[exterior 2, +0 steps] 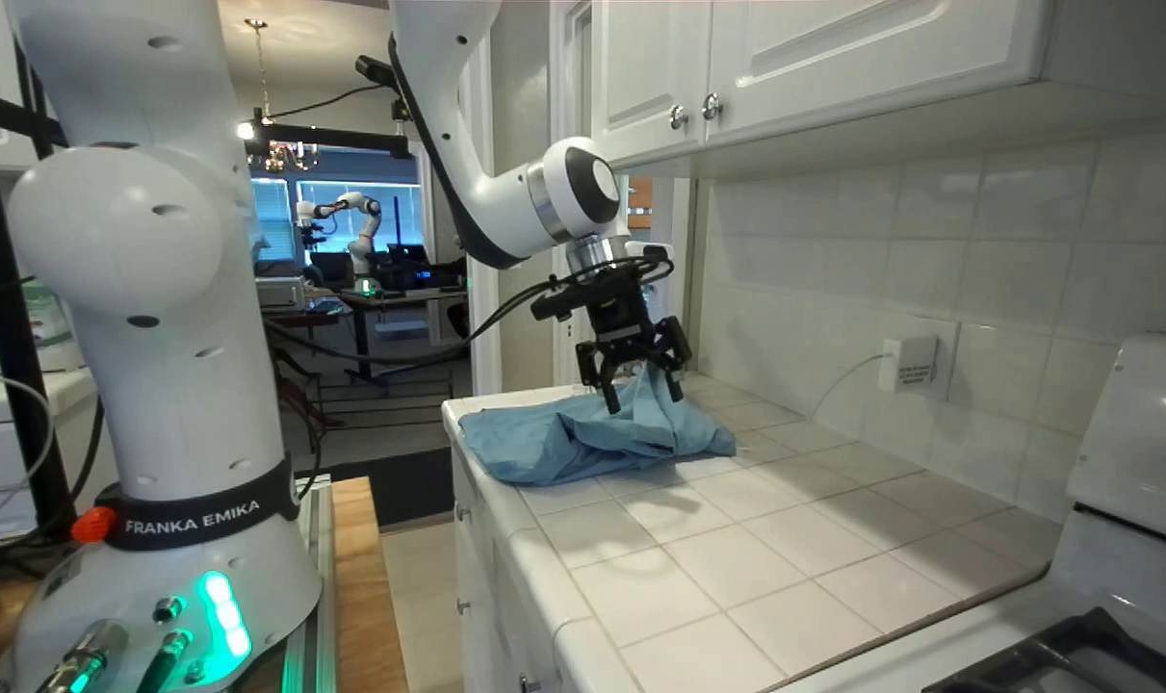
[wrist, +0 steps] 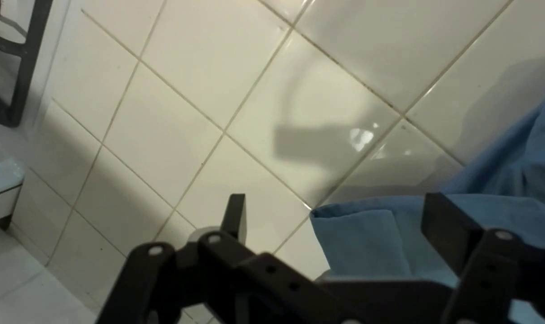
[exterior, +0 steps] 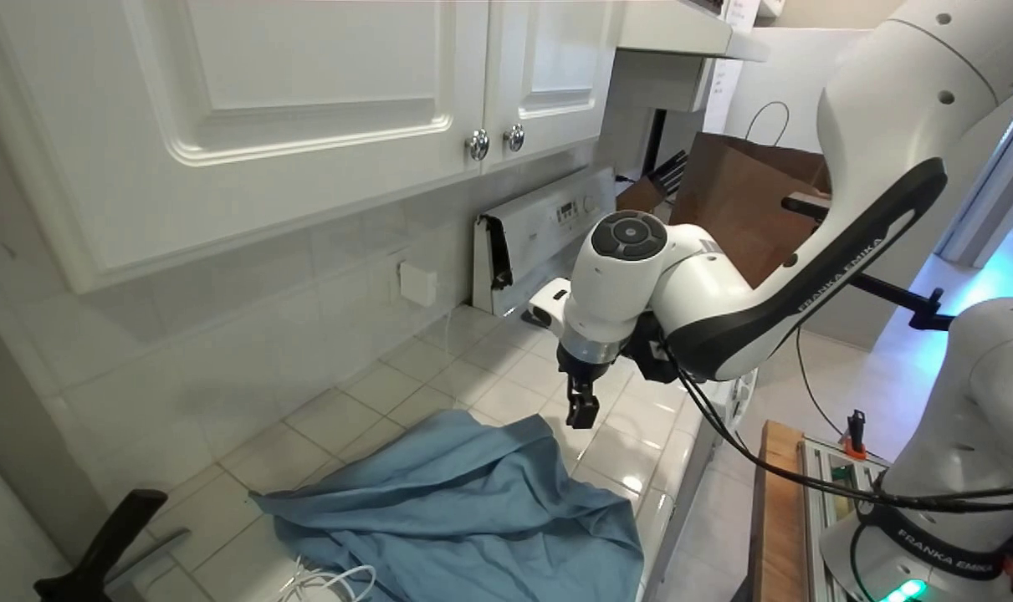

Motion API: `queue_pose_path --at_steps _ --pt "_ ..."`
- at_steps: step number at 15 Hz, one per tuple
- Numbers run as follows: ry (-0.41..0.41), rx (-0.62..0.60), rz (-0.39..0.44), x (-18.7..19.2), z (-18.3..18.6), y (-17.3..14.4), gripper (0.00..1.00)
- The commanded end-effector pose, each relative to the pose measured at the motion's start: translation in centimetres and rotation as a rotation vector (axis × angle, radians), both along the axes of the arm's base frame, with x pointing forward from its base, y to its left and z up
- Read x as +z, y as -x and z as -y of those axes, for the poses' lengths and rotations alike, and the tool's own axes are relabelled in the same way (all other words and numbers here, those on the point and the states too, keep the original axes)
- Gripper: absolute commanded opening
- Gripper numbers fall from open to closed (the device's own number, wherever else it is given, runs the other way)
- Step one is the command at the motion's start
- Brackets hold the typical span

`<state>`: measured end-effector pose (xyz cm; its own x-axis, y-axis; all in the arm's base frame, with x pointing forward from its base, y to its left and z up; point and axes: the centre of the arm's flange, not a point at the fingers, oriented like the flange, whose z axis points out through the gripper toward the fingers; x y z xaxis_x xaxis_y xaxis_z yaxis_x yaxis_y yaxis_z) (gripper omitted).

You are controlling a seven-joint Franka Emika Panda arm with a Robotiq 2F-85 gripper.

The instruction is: Fold the blue pillowcase in half from right to left.

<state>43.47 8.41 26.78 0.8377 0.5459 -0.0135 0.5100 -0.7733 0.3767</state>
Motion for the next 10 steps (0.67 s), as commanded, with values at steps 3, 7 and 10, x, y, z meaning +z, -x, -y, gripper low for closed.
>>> queue_pose_path --at_steps 3,7,10 --pt "-0.035 0.073 0.043 -2.4 -1.4 -2.2 1.00" --pt "-0.059 0.105 0.036 -3.5 -2.1 -2.6 1.00" --pt "-0.070 0.115 0.030 -4.3 -2.4 -2.5 0.70"
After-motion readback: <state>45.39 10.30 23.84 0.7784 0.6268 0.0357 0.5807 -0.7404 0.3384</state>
